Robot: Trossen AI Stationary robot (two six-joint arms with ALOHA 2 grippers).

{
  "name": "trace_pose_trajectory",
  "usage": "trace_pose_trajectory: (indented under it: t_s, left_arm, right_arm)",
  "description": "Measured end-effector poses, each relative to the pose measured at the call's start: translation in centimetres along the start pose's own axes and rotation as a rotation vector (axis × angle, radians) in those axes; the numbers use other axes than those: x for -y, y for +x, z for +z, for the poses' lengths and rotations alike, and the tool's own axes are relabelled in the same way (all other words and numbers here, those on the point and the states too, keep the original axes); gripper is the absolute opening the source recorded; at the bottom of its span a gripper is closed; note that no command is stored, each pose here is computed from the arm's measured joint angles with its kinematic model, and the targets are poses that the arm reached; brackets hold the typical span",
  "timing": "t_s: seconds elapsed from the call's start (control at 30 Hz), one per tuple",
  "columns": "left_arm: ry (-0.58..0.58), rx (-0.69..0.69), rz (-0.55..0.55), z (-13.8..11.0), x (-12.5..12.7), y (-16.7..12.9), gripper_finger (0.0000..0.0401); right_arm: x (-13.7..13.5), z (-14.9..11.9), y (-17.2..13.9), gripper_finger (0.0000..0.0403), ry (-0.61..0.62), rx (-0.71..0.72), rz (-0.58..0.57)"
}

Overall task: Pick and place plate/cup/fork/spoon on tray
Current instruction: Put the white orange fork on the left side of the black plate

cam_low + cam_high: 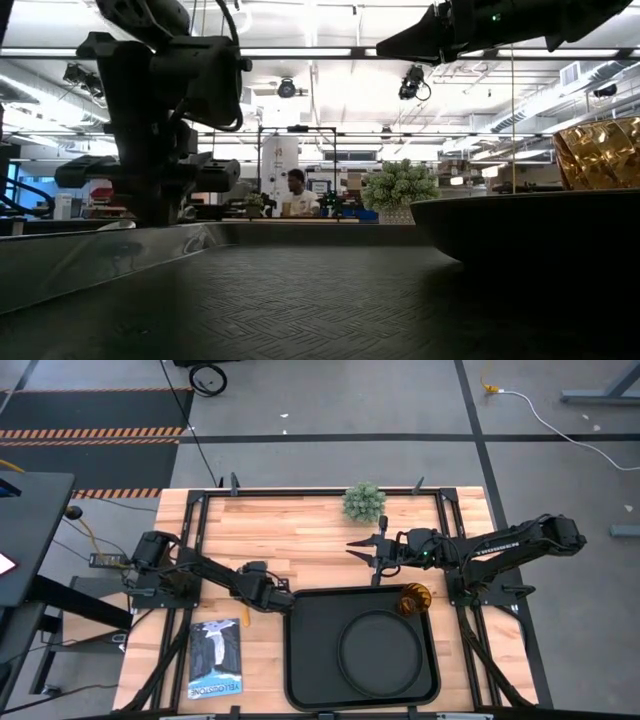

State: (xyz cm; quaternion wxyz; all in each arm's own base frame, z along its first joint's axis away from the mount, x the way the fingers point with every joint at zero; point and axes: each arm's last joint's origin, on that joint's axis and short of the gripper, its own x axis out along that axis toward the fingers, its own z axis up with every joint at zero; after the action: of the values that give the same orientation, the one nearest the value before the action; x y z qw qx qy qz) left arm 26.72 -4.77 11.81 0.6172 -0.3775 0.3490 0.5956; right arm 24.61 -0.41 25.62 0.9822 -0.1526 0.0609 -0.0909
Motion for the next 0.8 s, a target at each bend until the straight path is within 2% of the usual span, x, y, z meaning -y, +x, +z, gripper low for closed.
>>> trace_pose_trajectory:
  t_s: [0.17,0.37,0.8]
  left_arm:
    - [0.025,0.023,0.021,0.4,0.9,-1.6,0.0024]
    - [0.06,0.055,-0.007,0.5,2.0,-3.5,0.0025]
    - [0.074,0.088,-0.23,-1.5,4.7,-9.0,0.0022]
  right_arm:
    - [0.0,0.0,0.0,0.0077,0.0,0.0,0.0]
    - [0.0,0.0,0.0,0.0077,-0.001,-0.001,0.0]
    - [0.0,0.0,0.0,0.0077,-0.001,-0.002,0.0]
